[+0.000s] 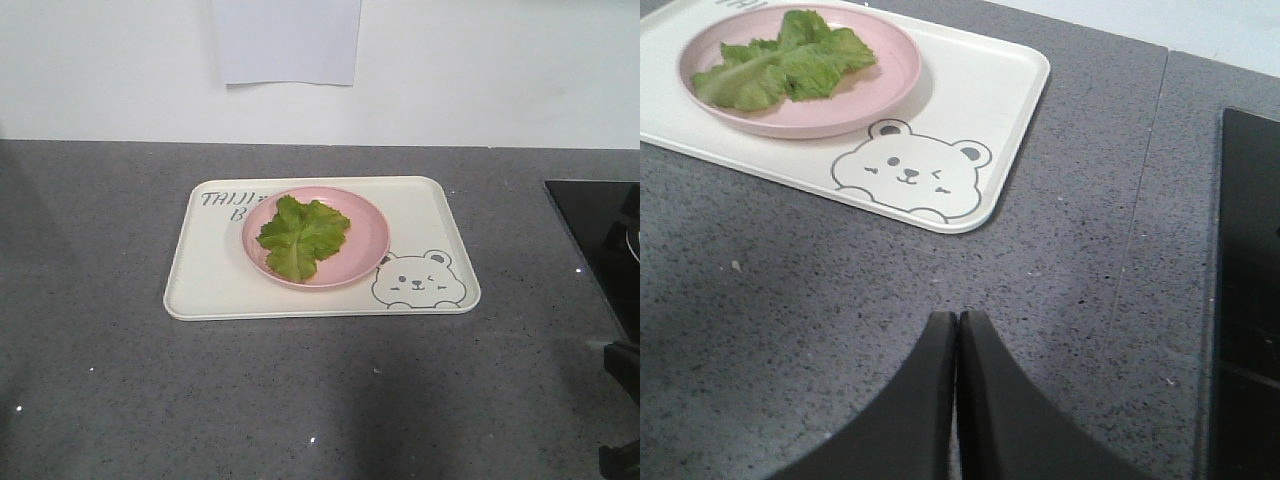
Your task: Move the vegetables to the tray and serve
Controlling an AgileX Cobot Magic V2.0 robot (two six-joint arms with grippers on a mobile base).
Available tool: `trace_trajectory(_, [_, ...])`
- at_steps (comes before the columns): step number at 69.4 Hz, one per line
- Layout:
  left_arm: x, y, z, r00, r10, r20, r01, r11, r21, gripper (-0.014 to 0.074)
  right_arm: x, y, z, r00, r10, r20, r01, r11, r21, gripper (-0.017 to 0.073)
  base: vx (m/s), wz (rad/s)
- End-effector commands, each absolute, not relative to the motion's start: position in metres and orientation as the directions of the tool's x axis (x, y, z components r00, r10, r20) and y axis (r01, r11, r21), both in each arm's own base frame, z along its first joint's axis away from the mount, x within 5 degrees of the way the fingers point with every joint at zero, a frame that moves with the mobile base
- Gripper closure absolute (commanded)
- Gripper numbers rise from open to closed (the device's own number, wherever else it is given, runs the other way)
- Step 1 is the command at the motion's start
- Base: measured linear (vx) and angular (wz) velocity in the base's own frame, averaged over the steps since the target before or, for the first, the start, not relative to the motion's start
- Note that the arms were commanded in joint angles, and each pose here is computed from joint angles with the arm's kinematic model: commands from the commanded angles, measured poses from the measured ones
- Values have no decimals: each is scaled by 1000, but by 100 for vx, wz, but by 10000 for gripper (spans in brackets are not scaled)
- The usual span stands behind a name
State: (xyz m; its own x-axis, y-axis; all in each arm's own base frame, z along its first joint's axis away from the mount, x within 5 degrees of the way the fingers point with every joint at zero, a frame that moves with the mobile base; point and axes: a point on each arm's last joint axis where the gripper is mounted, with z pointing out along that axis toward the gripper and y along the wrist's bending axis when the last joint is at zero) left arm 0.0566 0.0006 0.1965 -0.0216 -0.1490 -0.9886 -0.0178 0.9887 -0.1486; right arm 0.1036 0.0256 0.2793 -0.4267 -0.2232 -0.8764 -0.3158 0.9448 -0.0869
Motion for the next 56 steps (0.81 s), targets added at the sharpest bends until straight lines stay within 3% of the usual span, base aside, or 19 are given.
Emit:
trace_trajectory(1, [56, 1, 201, 66, -154, -986, -3, 988, -155, 601, 104, 23, 288, -345, -224, -911, -288, 950, -124, 566, 0, 0])
trace_trajectory(17, [56, 1, 201, 66, -154, -986, -3, 988, -155, 601, 84, 14, 259, -163, -92, -982, -171, 983, -64, 565, 0, 0])
trace_trajectory(42, [56, 1, 201, 66, -154, -986, -3, 988, -155, 601, 64, 7, 204, -99, 16, -995, -117, 993, 28, 564, 0, 0])
trace_trajectory(56, [56, 1, 201, 66, -154, -986, -3, 988, -155, 600, 58, 0, 196, 0, 68, -998, -11, 998, 68, 563, 0, 0])
